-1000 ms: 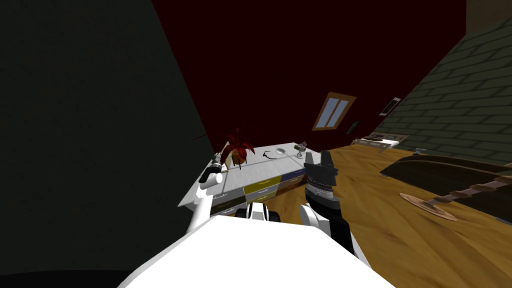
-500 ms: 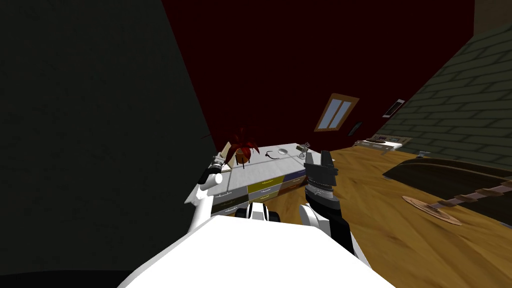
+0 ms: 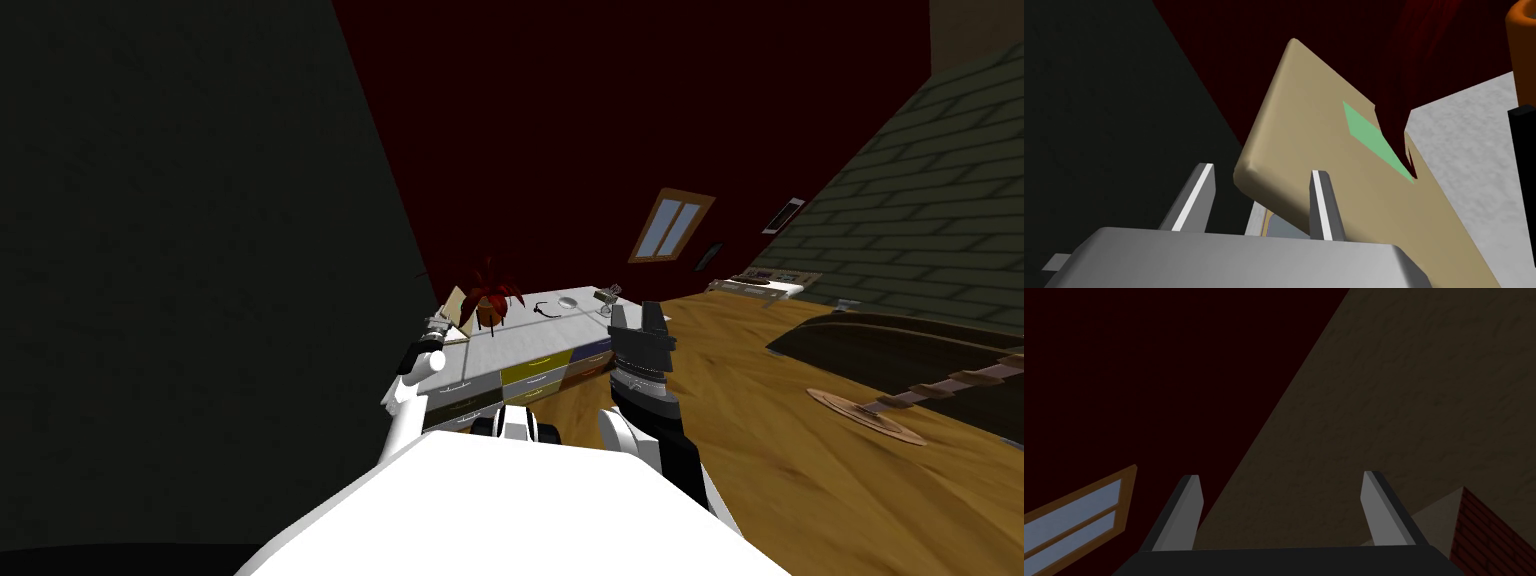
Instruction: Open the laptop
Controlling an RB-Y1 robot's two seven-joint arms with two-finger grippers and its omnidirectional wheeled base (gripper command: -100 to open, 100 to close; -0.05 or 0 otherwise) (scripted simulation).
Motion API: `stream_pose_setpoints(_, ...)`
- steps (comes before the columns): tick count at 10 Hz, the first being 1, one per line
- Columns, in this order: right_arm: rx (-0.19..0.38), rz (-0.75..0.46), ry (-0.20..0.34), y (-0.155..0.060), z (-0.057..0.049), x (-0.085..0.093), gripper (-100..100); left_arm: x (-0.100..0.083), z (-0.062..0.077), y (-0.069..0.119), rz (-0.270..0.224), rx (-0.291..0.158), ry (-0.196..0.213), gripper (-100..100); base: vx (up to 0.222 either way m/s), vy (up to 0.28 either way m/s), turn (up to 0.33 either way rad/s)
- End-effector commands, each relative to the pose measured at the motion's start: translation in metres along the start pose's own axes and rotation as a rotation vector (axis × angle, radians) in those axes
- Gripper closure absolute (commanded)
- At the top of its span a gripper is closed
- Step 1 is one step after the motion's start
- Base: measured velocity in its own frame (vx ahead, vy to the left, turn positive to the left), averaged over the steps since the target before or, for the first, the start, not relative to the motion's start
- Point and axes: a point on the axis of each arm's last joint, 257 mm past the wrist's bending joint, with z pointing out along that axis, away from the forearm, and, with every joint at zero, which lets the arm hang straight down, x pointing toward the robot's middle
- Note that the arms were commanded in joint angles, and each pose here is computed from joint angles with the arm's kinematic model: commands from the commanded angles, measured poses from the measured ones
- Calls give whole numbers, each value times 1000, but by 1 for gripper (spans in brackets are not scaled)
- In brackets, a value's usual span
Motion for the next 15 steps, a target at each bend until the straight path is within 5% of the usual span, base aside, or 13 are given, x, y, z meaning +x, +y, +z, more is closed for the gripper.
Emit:
stream_pose_setpoints(1, 0, 0, 0, 0, 0, 0, 0, -19, -3, 9, -68, -11, -29, 100, -7, 31, 23)
stream_pose_setpoints(5, 0, 0, 0, 0, 0, 0, 0, -38, -7, 14, -189, -2, -51, 100, -10, 28, -6)
stream_pose_setpoints(6, 0, 0, 0, 0, 0, 0, 0, -26, -4, 4, -162, 14, -28, 100, 0, 0, 0)
stream_pose_setpoints(8, 0, 0, 0, 0, 0, 0, 0, -39, -7, 15, -253, 23, -33, 100, -8, 11, -31)
stream_pose_setpoints(14, 0, 0, 0, 0, 0, 0, 0, -63, -13, 33, -378, 37, -56, 100, -29, 56, -61)
stream_pose_setpoints(15, 0, 0, 0, 0, 0, 0, 0, -42, -2, 11, -364, 54, -14, -100, 4, -2, 23)
